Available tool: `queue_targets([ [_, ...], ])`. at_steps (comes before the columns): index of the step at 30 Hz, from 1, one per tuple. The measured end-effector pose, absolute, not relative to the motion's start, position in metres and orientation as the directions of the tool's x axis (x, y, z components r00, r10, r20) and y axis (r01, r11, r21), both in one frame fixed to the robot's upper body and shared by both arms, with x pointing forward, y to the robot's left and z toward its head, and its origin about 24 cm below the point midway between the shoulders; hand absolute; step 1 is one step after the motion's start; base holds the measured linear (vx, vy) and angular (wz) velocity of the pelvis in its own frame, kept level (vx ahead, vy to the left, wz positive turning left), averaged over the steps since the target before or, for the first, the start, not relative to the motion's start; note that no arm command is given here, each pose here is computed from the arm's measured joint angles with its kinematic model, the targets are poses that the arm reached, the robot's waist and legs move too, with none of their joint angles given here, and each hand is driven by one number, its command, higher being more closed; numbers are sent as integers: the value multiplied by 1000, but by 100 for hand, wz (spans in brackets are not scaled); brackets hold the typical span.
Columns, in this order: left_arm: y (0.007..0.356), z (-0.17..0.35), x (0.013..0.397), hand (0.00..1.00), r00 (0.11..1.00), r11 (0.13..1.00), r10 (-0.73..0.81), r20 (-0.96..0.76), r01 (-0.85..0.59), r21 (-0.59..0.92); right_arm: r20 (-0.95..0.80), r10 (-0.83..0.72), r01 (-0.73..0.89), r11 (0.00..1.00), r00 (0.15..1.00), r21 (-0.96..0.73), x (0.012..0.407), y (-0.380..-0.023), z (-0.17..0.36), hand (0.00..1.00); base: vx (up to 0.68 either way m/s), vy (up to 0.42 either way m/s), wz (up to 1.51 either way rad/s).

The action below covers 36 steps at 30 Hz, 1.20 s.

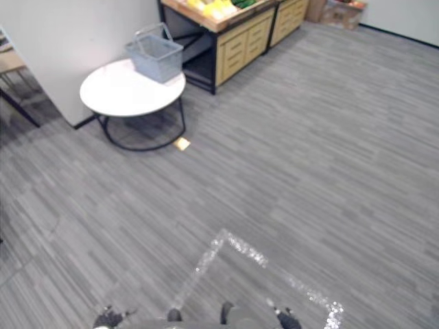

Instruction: Pick vegetable in the basket

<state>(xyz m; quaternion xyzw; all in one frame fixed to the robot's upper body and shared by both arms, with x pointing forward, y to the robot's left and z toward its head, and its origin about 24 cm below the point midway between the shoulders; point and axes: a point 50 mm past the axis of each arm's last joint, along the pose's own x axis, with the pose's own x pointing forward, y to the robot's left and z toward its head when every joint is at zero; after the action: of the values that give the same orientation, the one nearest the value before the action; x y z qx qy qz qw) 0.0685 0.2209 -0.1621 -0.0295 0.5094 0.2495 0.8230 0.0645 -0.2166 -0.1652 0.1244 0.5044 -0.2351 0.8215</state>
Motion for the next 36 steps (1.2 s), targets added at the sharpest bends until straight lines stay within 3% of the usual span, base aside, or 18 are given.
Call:
queue_targets([
  [4,224,-160,64,0,352,829,399,-847,-533,170,-866,-249,443,896,434,-35,77,-215,-162,0,69,-127,-8],
  [14,206,-164,58,0,351,839,366,-862,-524,143,-815,-249,372,927,523,-45,106,-224,-152,0,319,96,-29],
  [18,223,-159,62,0,366,841,408,-836,-506,189,-821,-201,352,936,534,-1,109,-208,-154,0,614,317,-57],
  [24,226,-157,70,0,400,864,403,-823,-462,199,-844,-183,326,945,503,-11,97,-205,-158,0,499,245,-13],
  [29,219,-150,93,0,500,906,362,-787,-387,171,-828,-201,316,948,523,-31,98,-213,-155,0,349,37,15],
  [36,194,-150,112,0,522,894,327,-788,-441,79,-851,-246,387,920,464,-55,80,-220,-159,0,477,-216,23],
])
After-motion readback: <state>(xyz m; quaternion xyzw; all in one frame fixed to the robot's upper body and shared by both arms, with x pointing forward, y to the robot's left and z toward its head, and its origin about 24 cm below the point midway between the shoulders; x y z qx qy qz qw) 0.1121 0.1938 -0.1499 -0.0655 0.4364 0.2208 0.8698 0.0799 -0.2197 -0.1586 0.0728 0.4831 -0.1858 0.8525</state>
